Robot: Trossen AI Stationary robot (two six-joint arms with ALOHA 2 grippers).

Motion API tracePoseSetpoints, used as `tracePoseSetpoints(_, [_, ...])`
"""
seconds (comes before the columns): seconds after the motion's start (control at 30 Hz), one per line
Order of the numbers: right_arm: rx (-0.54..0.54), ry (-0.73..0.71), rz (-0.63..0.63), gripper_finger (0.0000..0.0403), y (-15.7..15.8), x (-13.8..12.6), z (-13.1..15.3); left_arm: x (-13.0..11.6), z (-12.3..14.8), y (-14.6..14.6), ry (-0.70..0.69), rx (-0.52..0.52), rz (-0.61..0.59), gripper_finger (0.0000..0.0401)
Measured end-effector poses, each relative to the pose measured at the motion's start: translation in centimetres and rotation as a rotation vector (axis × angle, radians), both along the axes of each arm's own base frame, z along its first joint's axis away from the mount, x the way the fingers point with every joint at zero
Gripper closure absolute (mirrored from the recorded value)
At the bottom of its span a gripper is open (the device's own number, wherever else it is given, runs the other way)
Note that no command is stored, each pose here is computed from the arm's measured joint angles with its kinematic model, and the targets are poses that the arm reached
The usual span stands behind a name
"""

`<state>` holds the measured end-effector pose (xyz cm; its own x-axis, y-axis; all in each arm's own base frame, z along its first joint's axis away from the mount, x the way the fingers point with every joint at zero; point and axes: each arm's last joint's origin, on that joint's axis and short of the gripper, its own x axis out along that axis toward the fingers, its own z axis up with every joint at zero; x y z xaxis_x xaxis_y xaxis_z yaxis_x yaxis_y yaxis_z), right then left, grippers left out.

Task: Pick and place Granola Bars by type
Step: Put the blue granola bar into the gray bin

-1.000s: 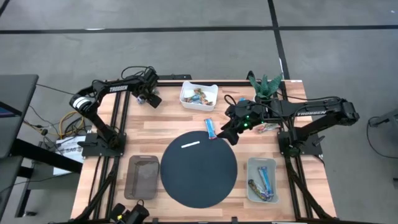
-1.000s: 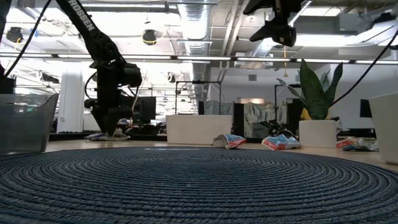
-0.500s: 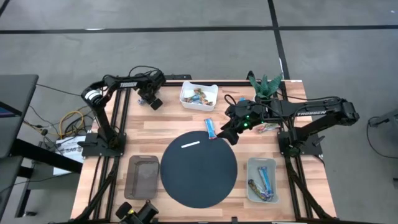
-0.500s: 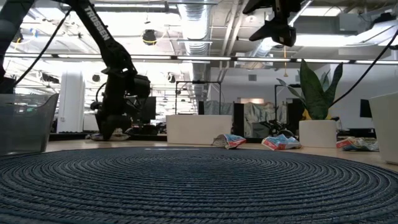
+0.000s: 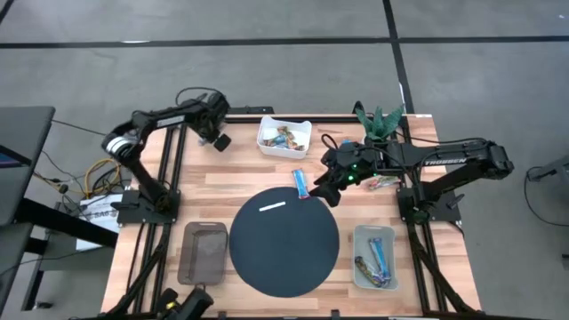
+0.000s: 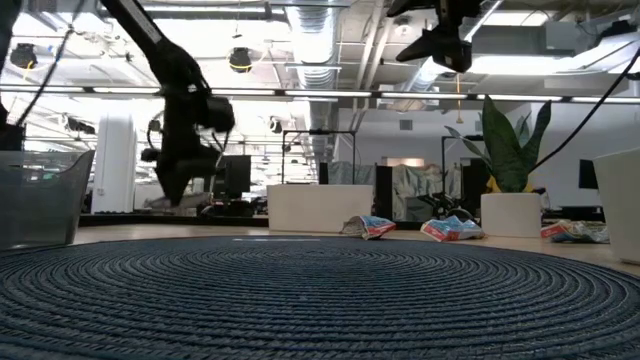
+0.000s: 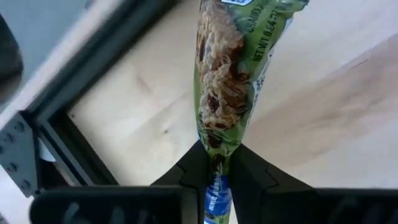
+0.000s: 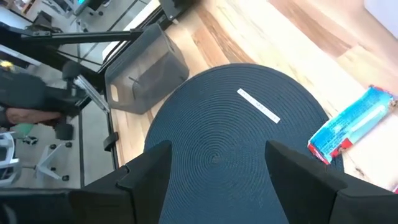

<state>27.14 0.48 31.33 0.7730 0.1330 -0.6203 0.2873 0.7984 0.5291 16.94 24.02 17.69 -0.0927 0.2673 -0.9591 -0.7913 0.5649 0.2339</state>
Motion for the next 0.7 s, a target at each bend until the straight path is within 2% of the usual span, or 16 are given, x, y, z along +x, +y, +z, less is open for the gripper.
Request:
tracePoseSetpoints(0.17, [-0.019,-0.064,-0.012,0.0154,-0.1,0.4,0.5,-0.5,4.4,-1.6,-0.246,0.038,0.02,0.0357])
tracePoseSetpoints(0.3, [-0.077,-0.119,-0.11,0.0154,-0.8,0.7,0.9,-0.5,7.9,-4.0,-0.486,0.024,0.001,0.0355])
tracePoseSetpoints(0.53, [-0.121,-0.206,-0.234,0.0154,-3.0,1.0,1.7,-0.6,14.1,-8.9,-0.924,0.018,-0.101,0.0355])
tracePoseSetpoints(0.7, [-0.119,-0.379,-0.297,0.0154,-4.6,1.4,3.3,-0.2,17.6,-11.5,-1.223,0.005,-0.189,0.0361])
